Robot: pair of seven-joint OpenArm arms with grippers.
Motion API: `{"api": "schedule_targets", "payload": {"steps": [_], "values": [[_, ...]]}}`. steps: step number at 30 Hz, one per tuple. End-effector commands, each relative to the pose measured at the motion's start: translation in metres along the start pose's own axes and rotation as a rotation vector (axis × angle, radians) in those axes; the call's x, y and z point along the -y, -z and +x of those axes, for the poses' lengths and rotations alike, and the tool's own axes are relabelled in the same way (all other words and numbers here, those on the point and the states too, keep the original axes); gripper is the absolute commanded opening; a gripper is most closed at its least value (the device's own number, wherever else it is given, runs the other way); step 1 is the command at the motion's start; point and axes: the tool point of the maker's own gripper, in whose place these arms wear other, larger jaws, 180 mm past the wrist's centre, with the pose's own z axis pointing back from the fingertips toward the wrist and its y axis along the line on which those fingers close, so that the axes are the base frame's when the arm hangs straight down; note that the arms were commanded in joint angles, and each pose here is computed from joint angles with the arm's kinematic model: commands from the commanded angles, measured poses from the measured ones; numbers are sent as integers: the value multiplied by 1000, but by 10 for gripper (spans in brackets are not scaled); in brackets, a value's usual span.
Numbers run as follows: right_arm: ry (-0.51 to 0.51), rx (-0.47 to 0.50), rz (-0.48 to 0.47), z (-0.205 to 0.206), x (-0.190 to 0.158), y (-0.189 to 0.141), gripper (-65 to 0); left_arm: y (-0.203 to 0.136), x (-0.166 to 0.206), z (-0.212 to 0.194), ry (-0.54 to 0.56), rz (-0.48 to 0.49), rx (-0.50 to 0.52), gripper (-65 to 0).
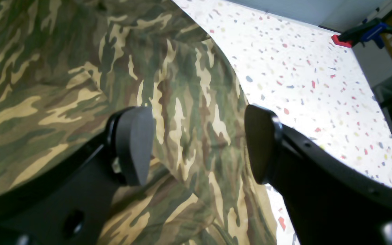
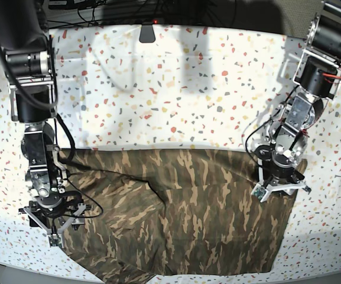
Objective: Fold the T-shirt properly
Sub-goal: 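Open both grippers and release the folded edge onto the shirt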
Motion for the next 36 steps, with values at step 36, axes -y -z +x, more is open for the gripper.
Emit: {"api": "schedule_targets", "payload": {"steps": [36], "values": [[79,47,98,26,-8,0,-234,-21,-90,47,-180,437,267,-199]]}}
